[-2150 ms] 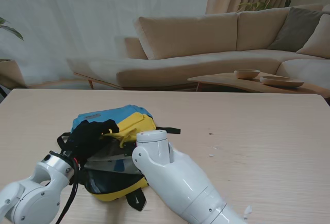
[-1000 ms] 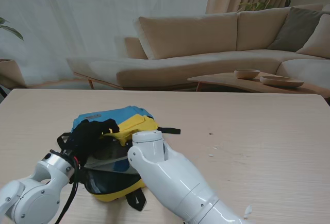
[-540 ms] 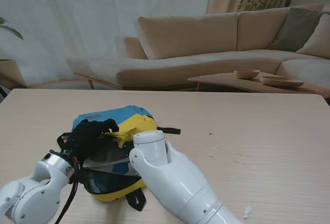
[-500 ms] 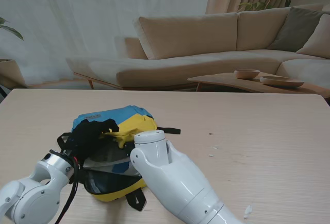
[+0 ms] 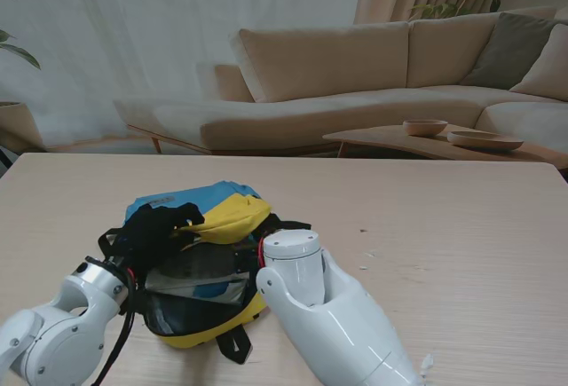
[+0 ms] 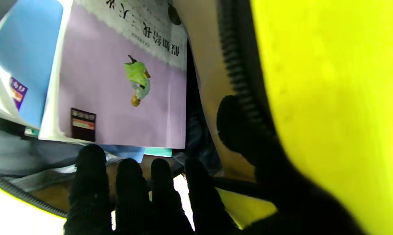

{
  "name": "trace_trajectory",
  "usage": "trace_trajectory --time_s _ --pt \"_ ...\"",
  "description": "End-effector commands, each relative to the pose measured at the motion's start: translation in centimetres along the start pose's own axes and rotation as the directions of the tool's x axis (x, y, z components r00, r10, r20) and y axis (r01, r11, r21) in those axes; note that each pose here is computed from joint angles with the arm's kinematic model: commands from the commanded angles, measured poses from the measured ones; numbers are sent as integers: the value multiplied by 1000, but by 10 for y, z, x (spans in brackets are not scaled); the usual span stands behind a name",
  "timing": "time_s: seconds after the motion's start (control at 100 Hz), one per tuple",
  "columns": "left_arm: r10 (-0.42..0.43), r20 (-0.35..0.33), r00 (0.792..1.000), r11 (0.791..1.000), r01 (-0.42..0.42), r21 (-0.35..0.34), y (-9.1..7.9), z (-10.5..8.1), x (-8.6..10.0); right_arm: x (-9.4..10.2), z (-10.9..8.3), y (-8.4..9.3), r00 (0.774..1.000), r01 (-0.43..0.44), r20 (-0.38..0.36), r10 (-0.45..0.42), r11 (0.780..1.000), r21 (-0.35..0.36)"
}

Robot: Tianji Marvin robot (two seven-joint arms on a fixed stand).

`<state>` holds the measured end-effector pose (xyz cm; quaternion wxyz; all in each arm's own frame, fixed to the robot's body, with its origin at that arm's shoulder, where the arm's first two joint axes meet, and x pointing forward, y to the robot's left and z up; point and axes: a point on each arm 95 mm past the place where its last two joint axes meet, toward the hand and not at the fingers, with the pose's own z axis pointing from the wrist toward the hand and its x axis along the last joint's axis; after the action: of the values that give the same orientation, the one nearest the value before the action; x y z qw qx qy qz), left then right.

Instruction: Pack books into the school bag then zip close the school bag

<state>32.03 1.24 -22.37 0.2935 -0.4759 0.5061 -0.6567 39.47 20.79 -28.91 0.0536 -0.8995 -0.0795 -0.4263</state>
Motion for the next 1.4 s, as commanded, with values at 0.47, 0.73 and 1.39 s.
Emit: trace_trajectory --time_s 0.47,0.73,1.39 --pt "3 27 1000 999 -1 -46 1 10 -7 -19 -33 42 992 -118 -32 123 985 122" --pt "-1 36 999 997 4 -75 6 12 -10 -37 -58 73 995 -31 -86 52 974 224" --pt "18 144 989 968 19 -250 51 1 4 -41 -80 123 952 143 -292 -95 979 147"
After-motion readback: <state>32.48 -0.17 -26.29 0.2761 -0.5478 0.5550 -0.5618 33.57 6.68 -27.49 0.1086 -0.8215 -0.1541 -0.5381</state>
